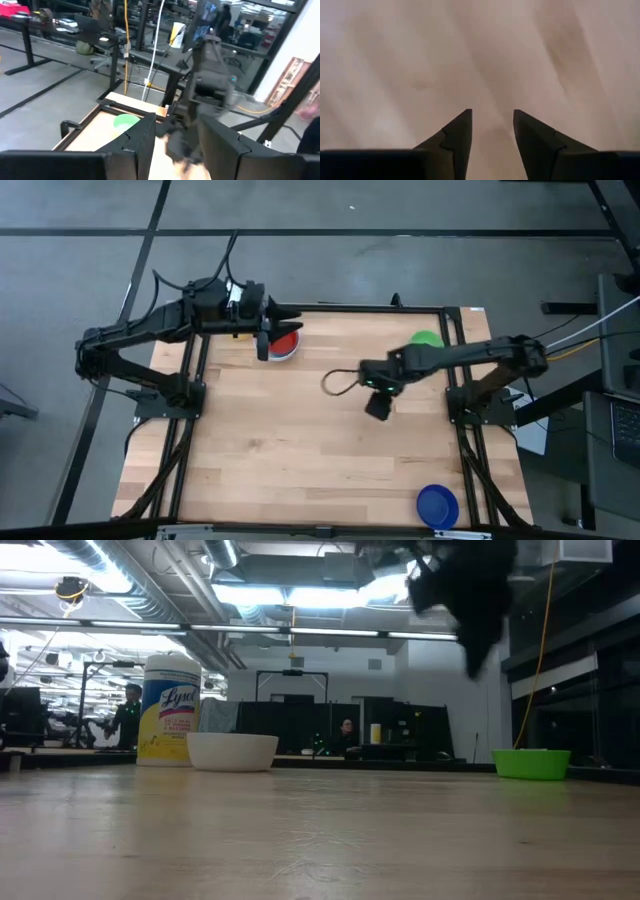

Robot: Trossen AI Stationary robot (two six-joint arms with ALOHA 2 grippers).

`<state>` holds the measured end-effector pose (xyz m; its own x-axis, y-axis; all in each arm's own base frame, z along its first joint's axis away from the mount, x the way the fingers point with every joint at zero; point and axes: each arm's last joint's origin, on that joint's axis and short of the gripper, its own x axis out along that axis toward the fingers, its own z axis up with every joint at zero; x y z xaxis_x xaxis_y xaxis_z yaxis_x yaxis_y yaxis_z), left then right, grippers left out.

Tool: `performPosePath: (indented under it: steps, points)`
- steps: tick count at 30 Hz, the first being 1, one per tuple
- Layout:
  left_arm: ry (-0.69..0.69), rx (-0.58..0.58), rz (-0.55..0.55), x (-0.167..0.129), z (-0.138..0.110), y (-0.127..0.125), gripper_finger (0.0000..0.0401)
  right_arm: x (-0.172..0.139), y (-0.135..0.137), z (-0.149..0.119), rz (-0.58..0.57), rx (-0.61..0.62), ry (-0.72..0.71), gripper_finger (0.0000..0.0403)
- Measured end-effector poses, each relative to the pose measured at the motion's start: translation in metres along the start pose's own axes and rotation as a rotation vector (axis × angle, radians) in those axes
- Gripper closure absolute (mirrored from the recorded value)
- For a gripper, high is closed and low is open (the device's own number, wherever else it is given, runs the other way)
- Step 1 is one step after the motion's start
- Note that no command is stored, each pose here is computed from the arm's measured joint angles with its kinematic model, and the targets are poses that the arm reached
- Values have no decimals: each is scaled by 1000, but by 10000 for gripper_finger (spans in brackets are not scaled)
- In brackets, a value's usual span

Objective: Nest bowls inside each other
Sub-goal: Stack the green bowl on top of the red bowl

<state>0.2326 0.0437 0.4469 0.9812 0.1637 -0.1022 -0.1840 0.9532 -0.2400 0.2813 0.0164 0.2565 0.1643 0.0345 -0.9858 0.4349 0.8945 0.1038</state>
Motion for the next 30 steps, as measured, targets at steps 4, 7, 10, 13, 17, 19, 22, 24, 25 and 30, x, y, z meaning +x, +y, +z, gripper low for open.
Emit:
performPosePath:
  steps: [4,7,10,13,17,19,22,24,25,30]
  points:
    - [4,12,-22,0,-1,-5,258,15,-26,-40,-109,181,22,251]
    - [5,19,-30,0,-2,-7,258,12,-45,-56,-145,308,-30,250]
    - [3,11,-32,0,-1,-7,258,2,-60,-63,-173,368,-100,255]
    - [-1,-5,-40,0,-1,-8,258,-10,-76,-65,-224,410,-168,264]
    - [1,-22,-43,0,-1,-8,258,-16,-96,-63,-247,418,-178,275]
    - [-3,-25,-44,0,-1,-8,258,-16,-106,-60,-244,405,-163,278]
    - [-17,-39,-52,0,1,-8,258,-18,-123,-57,-244,418,-161,278]
    - [-26,-43,-54,0,2,-9,258,-18,-131,-55,-231,423,-162,274]
    - [-27,-46,-55,0,2,-9,258,-19,-136,-54,-222,430,-161,271]
    - [-28,-60,-55,0,2,-9,258,-15,-155,-49,-203,452,-136,254]
